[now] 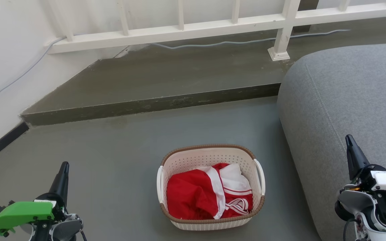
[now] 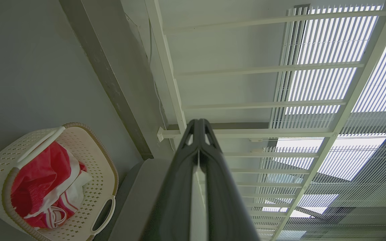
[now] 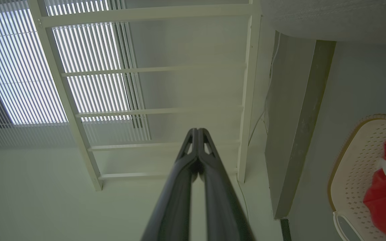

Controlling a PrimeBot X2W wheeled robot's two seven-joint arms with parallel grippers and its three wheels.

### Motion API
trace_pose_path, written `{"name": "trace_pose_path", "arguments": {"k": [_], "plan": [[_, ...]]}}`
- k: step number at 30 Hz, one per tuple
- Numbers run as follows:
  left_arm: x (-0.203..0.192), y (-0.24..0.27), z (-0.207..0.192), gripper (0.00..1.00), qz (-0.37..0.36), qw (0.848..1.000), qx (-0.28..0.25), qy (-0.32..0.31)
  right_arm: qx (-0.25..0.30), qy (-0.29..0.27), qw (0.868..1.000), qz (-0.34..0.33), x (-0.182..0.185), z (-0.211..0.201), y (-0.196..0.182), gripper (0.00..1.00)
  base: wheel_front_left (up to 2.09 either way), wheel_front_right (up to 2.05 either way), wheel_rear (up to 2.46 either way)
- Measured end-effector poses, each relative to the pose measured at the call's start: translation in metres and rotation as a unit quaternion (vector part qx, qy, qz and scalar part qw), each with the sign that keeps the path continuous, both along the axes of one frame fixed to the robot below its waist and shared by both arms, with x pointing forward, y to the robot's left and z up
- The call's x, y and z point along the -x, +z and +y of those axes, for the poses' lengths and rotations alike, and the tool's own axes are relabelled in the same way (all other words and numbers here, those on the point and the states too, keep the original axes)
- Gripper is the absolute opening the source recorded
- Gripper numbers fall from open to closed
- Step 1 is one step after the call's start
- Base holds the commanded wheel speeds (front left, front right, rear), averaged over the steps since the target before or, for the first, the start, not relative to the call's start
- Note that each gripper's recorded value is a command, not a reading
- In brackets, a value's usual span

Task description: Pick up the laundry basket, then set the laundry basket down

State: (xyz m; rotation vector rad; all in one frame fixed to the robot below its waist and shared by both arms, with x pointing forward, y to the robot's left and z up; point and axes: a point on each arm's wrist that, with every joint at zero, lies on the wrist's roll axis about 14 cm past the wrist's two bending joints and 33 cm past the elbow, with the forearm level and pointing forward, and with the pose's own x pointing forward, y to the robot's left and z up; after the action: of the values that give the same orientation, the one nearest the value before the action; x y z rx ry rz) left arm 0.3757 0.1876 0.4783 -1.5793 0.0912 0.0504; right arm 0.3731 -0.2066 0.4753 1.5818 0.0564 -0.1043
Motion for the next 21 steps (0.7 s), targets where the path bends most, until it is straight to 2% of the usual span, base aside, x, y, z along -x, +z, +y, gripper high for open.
{"name": "trace_pose_path", "arguments": {"k": [21], "plan": [[0.0000, 0.0000, 0.0001, 0.00, 0.000, 1.000, 0.000, 0.000, 0.000, 0.000, 1.000, 0.000, 0.0000, 0.0000, 0.0000, 0.00, 0.00, 0.00, 0.00]]}}
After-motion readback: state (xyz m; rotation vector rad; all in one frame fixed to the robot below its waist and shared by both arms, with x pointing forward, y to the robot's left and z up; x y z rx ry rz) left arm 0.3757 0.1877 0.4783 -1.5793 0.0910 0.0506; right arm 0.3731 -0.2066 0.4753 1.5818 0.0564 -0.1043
